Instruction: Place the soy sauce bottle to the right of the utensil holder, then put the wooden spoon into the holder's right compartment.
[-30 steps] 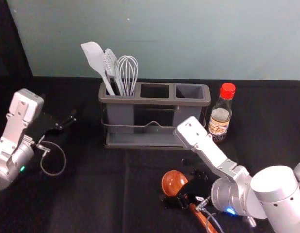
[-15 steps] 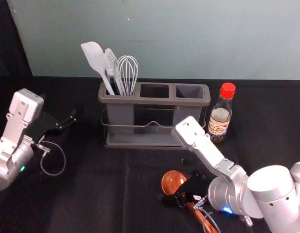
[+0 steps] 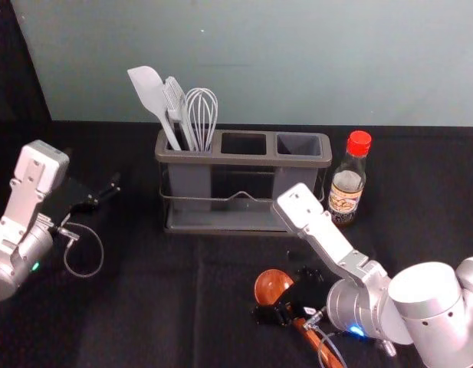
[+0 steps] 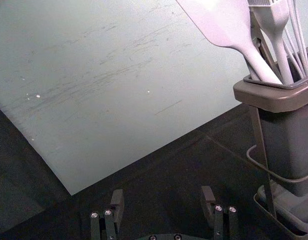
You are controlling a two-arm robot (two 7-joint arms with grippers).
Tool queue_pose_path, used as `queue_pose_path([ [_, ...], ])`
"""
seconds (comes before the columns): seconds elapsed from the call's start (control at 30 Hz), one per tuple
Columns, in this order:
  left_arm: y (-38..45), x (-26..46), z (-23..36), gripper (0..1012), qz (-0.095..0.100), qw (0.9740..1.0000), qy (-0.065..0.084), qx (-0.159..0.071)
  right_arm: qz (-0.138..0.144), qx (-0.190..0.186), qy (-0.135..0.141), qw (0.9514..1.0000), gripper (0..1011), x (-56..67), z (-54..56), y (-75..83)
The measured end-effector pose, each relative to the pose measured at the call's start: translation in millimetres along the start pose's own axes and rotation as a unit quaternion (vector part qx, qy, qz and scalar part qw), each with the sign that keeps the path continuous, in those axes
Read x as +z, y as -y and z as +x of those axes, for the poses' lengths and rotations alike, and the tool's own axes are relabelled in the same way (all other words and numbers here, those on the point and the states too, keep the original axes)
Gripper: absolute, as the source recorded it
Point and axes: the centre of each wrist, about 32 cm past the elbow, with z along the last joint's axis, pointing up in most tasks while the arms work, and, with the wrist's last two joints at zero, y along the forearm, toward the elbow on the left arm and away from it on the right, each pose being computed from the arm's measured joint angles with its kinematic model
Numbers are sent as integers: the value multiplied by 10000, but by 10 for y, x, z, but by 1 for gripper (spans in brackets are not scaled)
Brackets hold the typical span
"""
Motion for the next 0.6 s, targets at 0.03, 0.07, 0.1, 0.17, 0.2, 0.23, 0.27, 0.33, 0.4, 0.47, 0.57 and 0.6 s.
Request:
queue_pose_path([
  [0.03, 0, 0, 0, 1005, 1, 10000, 0, 0, -4, -3, 1, 10000, 966, -1, 0, -3],
  [0.07, 0, 0, 0, 1005, 0, 10000, 0, 0, -9, -5, 2, 10000, 934, -2, 0, -6],
  [0.1, 0, 0, 0, 1005, 0, 10000, 0, 0, -17, 1, -2, 10000, 909, -5, 3, -11],
  [0.17, 0, 0, 0, 1005, 0, 10000, 0, 0, -20, -7, -2, 10000, 864, -5, 7, -14],
  [0.2, 0, 0, 0, 1005, 0, 10000, 0, 0, -21, -11, -1, 10000, 841, -5, 10, -14],
  [0.23, 0, 0, 0, 1005, 0, 10000, 0, 0, -20, -11, -1, 10000, 840, -6, 12, -14],
  [0.27, 0, 0, 0, 1005, -1, 10000, 0, 0, -21, -9, -3, 10000, 840, -8, 14, -13],
  [0.33, 0, 0, 0, 1005, 0, 10000, 0, 0, -18, -15, -4, 10000, 840, -13, 18, -7],
  [0.4, 0, 0, 0, 1005, 0, 10000, 0, 0, 1, -24, -1, 10000, 840, -17, 24, 15],
  [0.47, 0, 0, 0, 1005, 0, 10000, 0, 0, 35, -33, 9, 10000, 840, -16, 29, 42],
  [0.57, 0, 0, 0, 1005, 0, 10000, 0, 0, 129, -73, 33, 9999, 840, -19, 56, 138],
  [0.6, 0, 0, 0, 1005, 0, 10000, 0, 0, 147, -82, 38, 9999, 840, -21, 63, 160],
])
